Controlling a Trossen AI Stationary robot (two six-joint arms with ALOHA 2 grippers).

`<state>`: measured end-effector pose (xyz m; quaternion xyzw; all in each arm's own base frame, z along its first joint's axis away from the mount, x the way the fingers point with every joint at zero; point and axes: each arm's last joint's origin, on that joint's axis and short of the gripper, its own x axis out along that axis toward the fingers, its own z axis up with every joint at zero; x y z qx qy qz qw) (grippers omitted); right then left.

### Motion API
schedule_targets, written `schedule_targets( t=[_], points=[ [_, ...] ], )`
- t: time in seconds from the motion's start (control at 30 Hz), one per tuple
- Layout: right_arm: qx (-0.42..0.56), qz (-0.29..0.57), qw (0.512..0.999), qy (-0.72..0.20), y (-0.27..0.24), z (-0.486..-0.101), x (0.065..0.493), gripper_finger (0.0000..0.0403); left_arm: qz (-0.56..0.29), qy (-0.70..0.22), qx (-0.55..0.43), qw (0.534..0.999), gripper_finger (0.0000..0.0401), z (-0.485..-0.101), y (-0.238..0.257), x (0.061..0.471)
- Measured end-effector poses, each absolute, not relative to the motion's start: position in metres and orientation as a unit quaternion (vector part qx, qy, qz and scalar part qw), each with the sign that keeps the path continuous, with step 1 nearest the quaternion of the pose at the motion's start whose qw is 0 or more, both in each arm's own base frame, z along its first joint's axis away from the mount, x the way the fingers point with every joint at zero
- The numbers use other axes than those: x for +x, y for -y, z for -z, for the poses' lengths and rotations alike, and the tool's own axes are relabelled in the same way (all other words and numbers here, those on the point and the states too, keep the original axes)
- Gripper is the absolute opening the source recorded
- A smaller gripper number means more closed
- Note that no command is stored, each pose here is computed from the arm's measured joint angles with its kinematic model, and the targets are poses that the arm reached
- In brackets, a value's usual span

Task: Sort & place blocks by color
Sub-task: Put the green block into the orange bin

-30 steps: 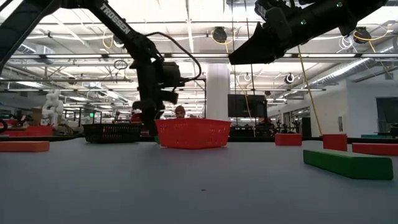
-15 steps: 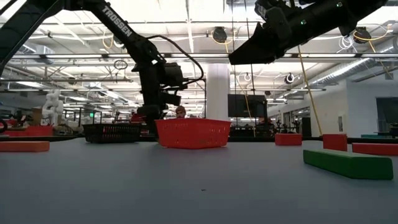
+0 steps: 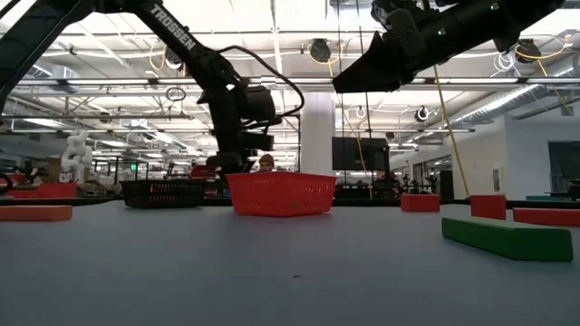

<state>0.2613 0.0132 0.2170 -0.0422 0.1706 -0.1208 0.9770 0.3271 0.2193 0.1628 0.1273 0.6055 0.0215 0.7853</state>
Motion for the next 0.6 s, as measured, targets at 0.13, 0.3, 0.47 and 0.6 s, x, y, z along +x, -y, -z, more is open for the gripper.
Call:
schedule_targets(
  t=[0.13, 0.3, 0.47, 0.6],
  points=[
    [-0.042, 0.121, 0.977, -0.17, -0.013, -0.217, 0.261, 0.0183, -0.02, -0.606, 0.127, 0.785, 0.0195, -0.162, -0.219, 0.328],
    [-0.041, 0.121, 0.977, -0.17, -0.013, -0.217, 0.261, 0.0183, -0.011, -0.618, 0.117, 0.778, 0.0195, -0.148, -0.22, 0.329],
    [-0.038, 0.121, 0.977, -0.17, -0.013, -0.217, 0.261, 0.0183, -0.005, -0.624, 0.115, 0.773, 0.0195, -0.139, -0.218, 0.333],
    [-0.038, 0.121, 0.977, -0.17, -0.013, -0.217, 0.261, 0.0183, -0.007, -0.621, 0.12, 0.774, 0.0195, -0.141, -0.217, 0.334]
  ],
)
